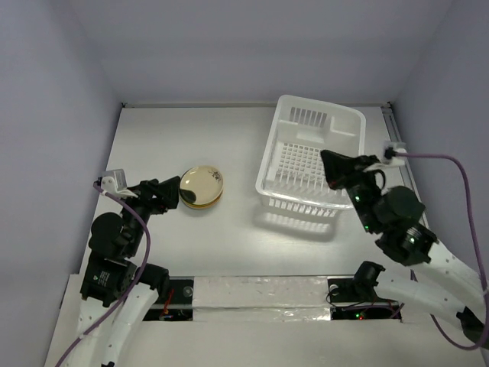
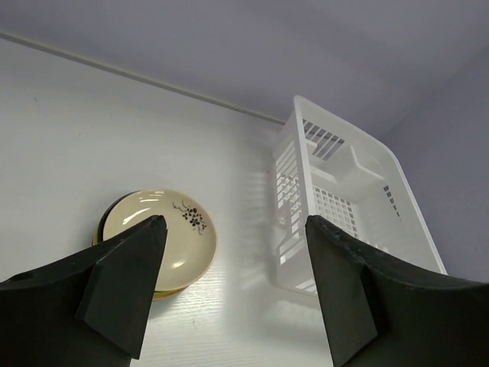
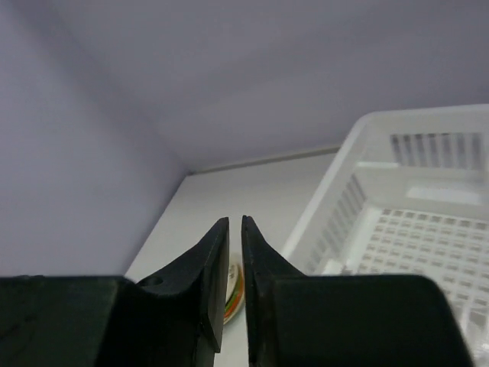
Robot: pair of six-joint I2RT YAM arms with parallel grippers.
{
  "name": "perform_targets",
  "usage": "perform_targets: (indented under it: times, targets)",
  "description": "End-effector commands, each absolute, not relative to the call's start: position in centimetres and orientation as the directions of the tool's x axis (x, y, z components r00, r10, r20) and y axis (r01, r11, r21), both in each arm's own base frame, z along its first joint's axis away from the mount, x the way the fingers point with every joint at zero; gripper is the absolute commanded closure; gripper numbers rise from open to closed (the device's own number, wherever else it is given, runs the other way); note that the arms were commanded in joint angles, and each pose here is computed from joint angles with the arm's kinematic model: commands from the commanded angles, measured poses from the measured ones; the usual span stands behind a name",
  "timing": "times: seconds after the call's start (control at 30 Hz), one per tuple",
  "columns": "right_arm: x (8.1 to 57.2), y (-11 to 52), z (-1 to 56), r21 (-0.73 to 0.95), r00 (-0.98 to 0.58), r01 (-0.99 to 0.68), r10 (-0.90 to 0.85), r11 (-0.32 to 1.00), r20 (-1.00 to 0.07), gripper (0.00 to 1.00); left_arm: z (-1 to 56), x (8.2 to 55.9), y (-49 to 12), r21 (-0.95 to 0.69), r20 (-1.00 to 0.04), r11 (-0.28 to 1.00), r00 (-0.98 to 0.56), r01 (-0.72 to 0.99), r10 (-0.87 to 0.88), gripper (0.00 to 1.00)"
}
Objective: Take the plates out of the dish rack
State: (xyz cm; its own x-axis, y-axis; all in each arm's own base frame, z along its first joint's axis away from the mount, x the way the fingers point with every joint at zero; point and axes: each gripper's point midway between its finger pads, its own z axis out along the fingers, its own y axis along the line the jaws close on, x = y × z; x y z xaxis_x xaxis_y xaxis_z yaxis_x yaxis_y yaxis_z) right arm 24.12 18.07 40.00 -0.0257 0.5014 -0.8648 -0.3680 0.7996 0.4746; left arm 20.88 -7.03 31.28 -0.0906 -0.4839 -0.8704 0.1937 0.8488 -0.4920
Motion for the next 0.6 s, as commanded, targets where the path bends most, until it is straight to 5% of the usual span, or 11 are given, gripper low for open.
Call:
perform_targets:
  times: [0.0, 0.03, 0.07, 0.2, 0.57]
  targets:
    - [22.6, 10.3, 40.7, 0.565, 0.14, -0.2, 0.594, 0.801, -0.792, 0.8, 34.3, 20.4, -6.9, -0.469, -0.874, 0.846, 0.005, 0.253, -0.486, 0.29]
    - [22.1, 9.2, 39.9, 0.576, 0.154, -0.183, 0.601, 0.797, -0.784, 0.74, 34.7, 20.3, -6.8, -0.465, -0.875, 0.848, 0.014, 0.253, -0.484, 0.29]
    - [21.5, 7.9, 40.0, 0.599, 0.182, -0.173, 0.623, 0.782, -0.761, 0.57, 35.0, 20.3, -6.7, -0.462, -0.875, 0.85, 0.024, 0.253, -0.483, 0.28]
    - [19.2, 3.5, 40.1, 0.661, 0.264, -0.163, 0.678, 0.733, -0.686, 0.32, 37.5, 19.4, -5.9, -0.448, -0.871, 0.856, 0.089, 0.256, -0.483, 0.29]
    - [18.7, 2.6, 39.3, 0.644, 0.263, -0.139, 0.655, 0.753, -0.709, 0.32, 39.2, 17.8, -5.1, -0.442, -0.849, 0.851, 0.174, 0.285, -0.499, 0.35]
